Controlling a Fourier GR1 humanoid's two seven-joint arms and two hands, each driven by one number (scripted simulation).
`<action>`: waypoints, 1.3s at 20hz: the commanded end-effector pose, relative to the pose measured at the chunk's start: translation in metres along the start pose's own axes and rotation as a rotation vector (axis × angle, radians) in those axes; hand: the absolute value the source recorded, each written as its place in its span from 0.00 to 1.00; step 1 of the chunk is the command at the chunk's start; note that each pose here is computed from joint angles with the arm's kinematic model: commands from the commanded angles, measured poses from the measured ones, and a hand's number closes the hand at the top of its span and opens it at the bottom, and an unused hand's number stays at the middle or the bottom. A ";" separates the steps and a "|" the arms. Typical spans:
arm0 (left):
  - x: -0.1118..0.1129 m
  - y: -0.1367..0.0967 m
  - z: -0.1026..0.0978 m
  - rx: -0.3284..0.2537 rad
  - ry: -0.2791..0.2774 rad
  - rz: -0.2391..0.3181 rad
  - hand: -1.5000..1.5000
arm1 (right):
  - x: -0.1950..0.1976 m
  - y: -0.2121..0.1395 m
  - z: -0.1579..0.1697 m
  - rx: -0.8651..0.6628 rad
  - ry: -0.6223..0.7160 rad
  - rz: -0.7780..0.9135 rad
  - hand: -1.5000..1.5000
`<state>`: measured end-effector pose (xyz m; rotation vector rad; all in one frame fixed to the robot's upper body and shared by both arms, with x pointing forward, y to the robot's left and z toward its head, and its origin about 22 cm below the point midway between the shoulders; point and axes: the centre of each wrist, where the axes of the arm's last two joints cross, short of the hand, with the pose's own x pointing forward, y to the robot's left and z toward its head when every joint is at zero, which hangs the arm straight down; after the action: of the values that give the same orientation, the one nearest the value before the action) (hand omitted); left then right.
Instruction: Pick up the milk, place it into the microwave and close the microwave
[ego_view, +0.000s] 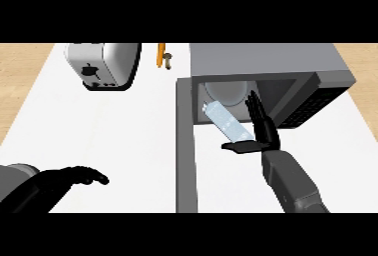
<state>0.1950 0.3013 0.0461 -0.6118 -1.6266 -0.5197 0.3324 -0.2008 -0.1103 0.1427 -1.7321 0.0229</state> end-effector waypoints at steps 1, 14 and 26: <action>-0.005 0.002 -0.005 -0.016 0.007 -0.040 1.00 | -0.012 -0.025 0.033 -0.036 0.029 0.038 0.00; -0.022 -0.017 -0.081 -0.135 0.111 -0.167 1.00 | -0.028 -0.071 0.163 -0.121 0.006 0.036 0.00; -0.078 -0.101 -0.129 -0.244 0.041 -0.198 1.00 | 0.053 -0.124 0.238 -0.073 -0.128 0.026 0.00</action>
<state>0.2452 0.1650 0.0057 -0.5929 -1.6048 -0.8197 0.1257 -0.3462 -0.1272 -0.0163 -1.7830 -0.0482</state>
